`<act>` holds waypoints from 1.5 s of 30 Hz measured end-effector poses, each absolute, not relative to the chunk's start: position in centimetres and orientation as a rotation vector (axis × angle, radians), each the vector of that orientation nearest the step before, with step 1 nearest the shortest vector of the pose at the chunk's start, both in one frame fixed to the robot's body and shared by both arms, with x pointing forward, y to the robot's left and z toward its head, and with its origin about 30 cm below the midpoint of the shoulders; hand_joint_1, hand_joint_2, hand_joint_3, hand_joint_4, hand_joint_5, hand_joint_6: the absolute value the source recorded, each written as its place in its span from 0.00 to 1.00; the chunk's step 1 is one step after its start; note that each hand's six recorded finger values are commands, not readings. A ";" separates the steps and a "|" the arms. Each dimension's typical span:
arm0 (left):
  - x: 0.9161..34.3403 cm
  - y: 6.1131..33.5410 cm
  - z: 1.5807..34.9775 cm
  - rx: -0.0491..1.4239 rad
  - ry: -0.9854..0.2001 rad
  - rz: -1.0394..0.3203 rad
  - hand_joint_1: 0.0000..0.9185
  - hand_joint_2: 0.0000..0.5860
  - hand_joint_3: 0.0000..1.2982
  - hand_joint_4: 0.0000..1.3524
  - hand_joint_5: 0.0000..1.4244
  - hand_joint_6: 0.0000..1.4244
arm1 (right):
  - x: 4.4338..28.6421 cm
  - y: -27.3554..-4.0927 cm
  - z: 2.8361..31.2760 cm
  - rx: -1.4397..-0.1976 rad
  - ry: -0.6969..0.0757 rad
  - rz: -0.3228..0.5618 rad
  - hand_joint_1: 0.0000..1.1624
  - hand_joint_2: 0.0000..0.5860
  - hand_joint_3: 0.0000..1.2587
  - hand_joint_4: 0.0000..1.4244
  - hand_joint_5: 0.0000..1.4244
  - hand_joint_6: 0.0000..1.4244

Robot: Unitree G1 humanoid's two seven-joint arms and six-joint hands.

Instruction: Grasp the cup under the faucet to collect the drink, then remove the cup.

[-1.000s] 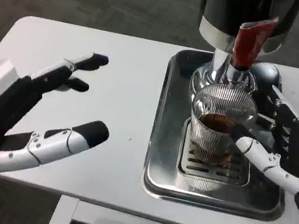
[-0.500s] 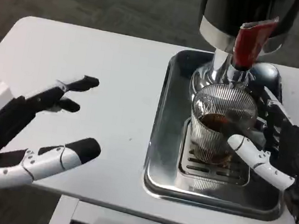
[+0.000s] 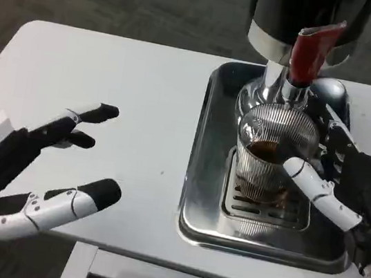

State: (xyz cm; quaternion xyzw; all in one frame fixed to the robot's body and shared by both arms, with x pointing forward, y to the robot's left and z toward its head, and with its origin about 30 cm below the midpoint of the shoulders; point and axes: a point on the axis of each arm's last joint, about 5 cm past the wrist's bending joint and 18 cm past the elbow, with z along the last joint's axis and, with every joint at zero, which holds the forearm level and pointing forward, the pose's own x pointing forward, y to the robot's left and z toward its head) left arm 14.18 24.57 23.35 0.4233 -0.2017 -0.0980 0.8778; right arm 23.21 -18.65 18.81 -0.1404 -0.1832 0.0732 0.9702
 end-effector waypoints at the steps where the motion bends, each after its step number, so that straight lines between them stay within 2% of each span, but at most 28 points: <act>1: 14.2 24.6 23.4 0.883 -0.421 -0.204 0.12 0.16 0.14 0.10 0.19 0.17 | 23.2 -18.7 18.8 -0.281 -0.373 0.149 0.38 0.37 0.01 0.04 0.14 0.21; 7: 14.2 24.5 23.3 0.882 -0.420 -0.206 0.12 0.16 0.14 0.11 0.19 0.17 | 23.4 -19.2 18.8 -0.258 -0.375 0.183 0.35 0.34 0.00 0.03 0.12 0.19; 13: 14.3 24.6 23.4 0.884 -0.422 -0.207 0.12 0.16 0.15 0.11 0.19 0.17 | 23.3 -20.2 19.0 -0.271 -0.379 0.179 0.34 0.33 0.00 0.01 0.11 0.18; 31: 14.8 24.4 23.3 0.881 -0.419 -0.230 0.12 0.16 0.15 0.11 0.19 0.17 | 22.3 -21.7 18.9 -0.373 -0.431 0.211 0.44 0.35 0.00 0.00 0.08 0.17; 45: 14.8 24.4 23.2 0.881 -0.412 -0.233 0.12 0.16 0.16 0.12 0.19 0.17 | 22.2 -21.0 18.6 -0.394 -0.443 0.244 0.48 0.35 0.00 0.00 0.06 0.17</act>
